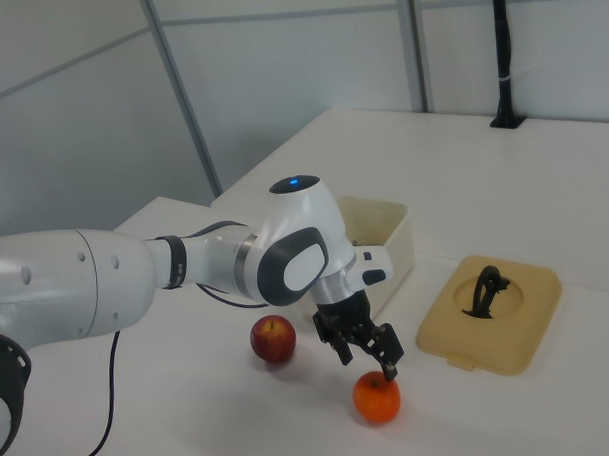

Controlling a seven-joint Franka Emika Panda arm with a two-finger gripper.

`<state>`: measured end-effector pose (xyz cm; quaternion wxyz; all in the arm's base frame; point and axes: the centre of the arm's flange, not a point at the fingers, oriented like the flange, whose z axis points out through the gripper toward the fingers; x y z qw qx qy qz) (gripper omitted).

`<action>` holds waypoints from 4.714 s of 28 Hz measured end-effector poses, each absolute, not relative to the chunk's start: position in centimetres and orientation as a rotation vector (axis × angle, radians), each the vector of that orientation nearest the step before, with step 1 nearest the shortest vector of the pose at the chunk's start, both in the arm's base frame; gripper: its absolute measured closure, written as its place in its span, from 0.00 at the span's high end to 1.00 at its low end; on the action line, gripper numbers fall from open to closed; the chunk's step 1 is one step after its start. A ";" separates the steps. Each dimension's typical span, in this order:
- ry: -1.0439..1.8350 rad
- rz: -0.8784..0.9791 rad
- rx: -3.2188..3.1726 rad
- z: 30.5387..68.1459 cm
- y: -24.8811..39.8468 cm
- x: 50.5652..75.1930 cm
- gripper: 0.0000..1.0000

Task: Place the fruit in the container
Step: 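Close the gripper around the orange mandarin, then lift the mandarin and carry it over the white container, then release, then move the open gripper from the container down onto the red apple, then close the gripper around the red apple, then lift the apple over the white container and open the gripper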

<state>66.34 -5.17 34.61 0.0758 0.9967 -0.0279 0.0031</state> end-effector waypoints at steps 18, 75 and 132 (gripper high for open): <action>-0.021 -0.076 2.943 32.6 -6.5 64.7 0.95; -0.690 0.710 2.864 46.2 11.8 70.8 1.00; -0.460 0.604 3.036 51.3 13.0 66.7 0.87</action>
